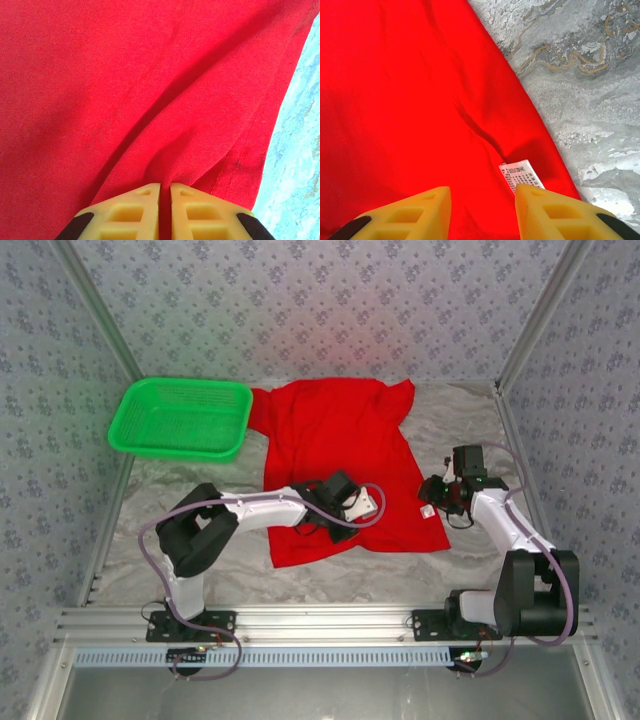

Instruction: Fold the inside-out t-shirt

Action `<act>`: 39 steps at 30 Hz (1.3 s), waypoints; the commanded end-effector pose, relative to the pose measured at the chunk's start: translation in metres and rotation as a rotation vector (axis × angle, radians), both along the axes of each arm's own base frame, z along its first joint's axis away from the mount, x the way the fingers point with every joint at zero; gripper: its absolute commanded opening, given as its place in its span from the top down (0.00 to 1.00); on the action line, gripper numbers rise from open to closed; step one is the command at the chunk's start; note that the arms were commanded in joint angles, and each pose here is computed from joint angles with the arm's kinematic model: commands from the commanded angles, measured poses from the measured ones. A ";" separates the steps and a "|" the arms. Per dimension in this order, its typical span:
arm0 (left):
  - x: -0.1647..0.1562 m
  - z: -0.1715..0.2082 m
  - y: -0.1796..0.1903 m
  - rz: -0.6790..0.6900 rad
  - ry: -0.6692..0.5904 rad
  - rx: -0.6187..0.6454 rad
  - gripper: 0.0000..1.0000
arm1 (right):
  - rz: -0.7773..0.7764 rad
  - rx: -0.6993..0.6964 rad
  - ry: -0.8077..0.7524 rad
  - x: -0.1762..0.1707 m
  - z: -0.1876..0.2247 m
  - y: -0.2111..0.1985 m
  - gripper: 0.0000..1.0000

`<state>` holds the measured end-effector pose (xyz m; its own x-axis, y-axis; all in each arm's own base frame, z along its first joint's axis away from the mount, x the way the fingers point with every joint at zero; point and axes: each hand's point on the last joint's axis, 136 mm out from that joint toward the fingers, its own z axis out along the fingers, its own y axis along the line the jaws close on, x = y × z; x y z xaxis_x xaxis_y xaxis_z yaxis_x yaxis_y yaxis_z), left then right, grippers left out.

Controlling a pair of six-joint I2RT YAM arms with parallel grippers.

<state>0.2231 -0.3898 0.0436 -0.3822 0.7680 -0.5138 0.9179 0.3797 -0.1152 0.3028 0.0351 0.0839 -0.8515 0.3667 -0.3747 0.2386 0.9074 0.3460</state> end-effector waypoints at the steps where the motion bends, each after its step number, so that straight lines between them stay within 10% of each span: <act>1: 0.002 0.009 -0.004 0.004 0.030 -0.027 0.87 | 0.017 0.005 0.002 -0.005 0.001 0.001 0.59; 25: 0.011 0.049 -0.003 0.093 0.045 -0.154 1.00 | 0.055 0.015 -0.062 -0.007 0.018 0.009 0.59; 39: 0.029 0.086 0.019 0.229 0.133 -0.331 1.00 | 0.536 0.117 -0.444 -0.044 0.076 0.119 0.47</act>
<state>0.2512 -0.3718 0.1141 -0.5715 0.5175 -0.6369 0.8028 0.5133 -0.3033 0.2666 0.1322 0.1543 -0.7523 0.0515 -0.6568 -0.2911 0.8684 0.4015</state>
